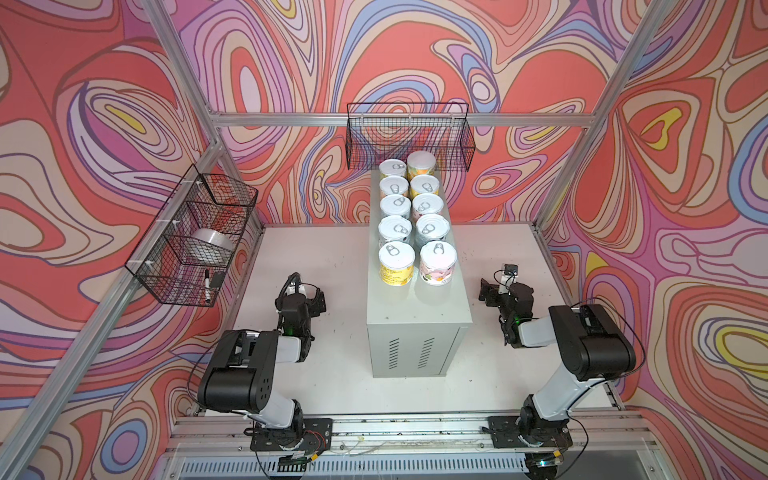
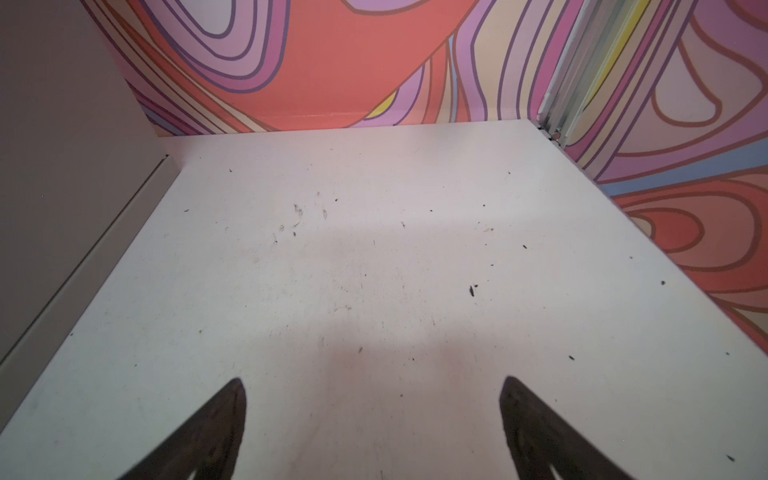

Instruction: Place and organize the canned foods onto the counter

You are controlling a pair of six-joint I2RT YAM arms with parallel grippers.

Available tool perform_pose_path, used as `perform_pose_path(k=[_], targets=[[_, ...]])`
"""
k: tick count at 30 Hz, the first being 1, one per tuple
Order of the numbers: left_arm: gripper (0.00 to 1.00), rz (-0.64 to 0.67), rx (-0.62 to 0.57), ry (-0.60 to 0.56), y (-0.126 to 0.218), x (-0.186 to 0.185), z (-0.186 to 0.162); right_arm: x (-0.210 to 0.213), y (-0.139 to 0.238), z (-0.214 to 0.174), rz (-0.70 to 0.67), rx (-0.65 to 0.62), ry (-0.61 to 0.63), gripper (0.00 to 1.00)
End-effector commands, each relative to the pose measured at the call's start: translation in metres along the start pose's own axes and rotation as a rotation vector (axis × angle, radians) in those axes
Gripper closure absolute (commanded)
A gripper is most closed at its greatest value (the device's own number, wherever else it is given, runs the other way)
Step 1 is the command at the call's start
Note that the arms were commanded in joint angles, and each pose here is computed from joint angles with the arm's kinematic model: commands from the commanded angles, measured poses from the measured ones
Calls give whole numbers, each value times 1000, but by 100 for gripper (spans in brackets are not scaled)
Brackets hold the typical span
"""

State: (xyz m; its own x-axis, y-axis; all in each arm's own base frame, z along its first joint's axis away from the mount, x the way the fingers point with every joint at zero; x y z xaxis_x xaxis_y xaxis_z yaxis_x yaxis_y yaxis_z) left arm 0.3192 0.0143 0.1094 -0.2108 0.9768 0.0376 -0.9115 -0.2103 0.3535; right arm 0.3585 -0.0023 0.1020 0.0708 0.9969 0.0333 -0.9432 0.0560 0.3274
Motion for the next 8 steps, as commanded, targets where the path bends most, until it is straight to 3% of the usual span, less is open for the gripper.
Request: perform_pose_path(k=[1, 8], targets=[[0, -5, -23, -12, -2, 0, 6, 0, -5, 9, 8, -19, -13, 2], [0, -8, -25, -11, -2, 0, 6, -1, 0, 11, 5, -42, -12, 2]])
Point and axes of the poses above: each gripper's point midway between its finger pads, its own y axis back along the fingers, its own x axis along the line the jaws close on, z = x × y, the point moved 7 cm from there along y, back along the fingers, and after that the axes turned 1 degree about -y, right-handed, at the moved point
